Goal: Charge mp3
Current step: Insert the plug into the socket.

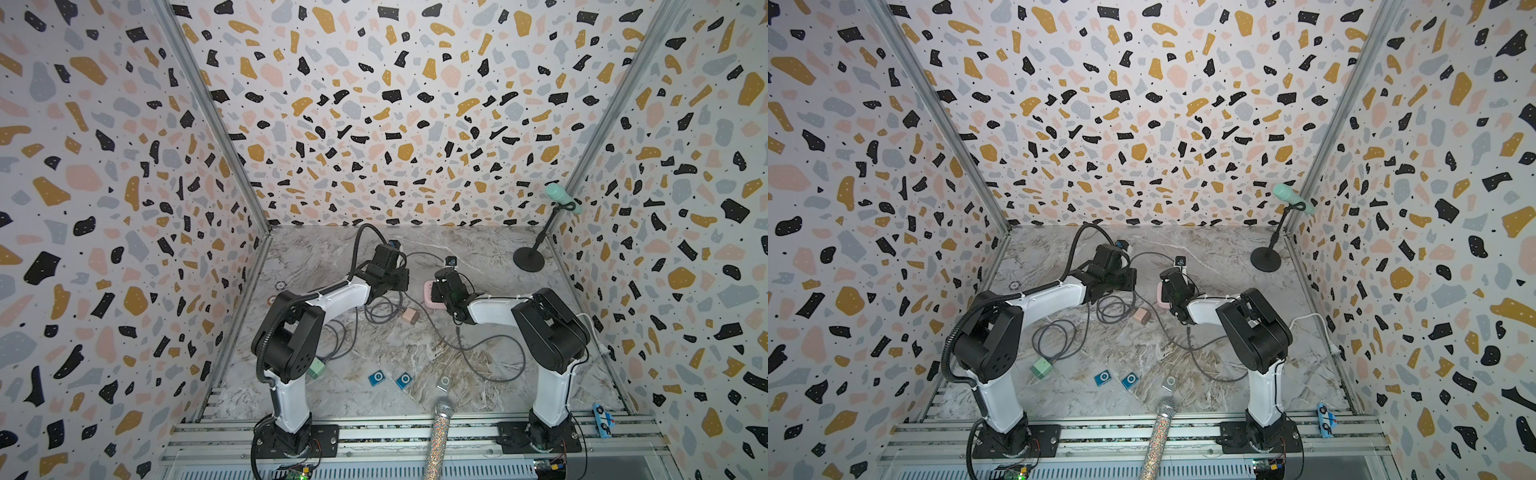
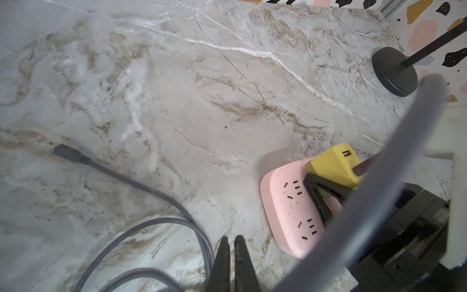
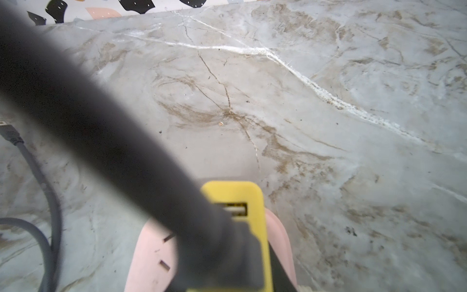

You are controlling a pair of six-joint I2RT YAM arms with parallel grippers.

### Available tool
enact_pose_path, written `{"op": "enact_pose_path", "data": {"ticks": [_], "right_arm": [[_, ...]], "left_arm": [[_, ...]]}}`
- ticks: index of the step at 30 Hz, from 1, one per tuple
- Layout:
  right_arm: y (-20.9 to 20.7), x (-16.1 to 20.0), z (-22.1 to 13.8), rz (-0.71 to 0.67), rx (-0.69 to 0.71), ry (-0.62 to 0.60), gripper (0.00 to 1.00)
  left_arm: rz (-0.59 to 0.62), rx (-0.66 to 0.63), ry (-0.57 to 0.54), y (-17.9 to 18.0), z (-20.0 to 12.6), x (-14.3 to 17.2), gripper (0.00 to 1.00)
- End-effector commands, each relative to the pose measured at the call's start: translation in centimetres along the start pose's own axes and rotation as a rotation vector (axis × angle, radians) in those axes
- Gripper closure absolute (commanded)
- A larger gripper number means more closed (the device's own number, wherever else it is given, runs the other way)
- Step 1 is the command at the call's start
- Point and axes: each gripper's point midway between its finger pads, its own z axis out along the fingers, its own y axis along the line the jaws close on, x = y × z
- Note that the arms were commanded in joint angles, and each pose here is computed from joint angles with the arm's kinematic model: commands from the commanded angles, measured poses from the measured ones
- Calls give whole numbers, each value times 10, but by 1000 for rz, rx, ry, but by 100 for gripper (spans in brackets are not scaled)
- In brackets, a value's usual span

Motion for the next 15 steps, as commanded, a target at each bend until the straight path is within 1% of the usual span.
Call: {"op": "enact_pose_path", "data": {"ticks": [1, 5, 8, 9, 11, 12, 15], "right_arm": [[-59, 180, -15, -157, 89, 616, 100], [-69, 200, -20, -176, 101, 687, 100], [-68, 198, -27, -173, 109, 673, 100], [-67, 192, -29, -166, 106, 657, 96], [-60, 172, -29, -157, 89, 604, 94], [-54, 160, -28, -155, 81, 574, 91], [-37, 119, -22, -155, 56, 480, 77]], "left_arm": [[35, 27, -35, -15, -13, -20, 97], [40, 32, -33, -18, -14, -21, 97], [41, 35, -32, -20, -15, -22, 96], [42, 35, -35, -20, -15, -23, 96], [43, 38, -42, -22, -16, -26, 96], [43, 38, -45, -22, -16, -27, 96], [37, 42, -63, -24, -18, -32, 96]]}}
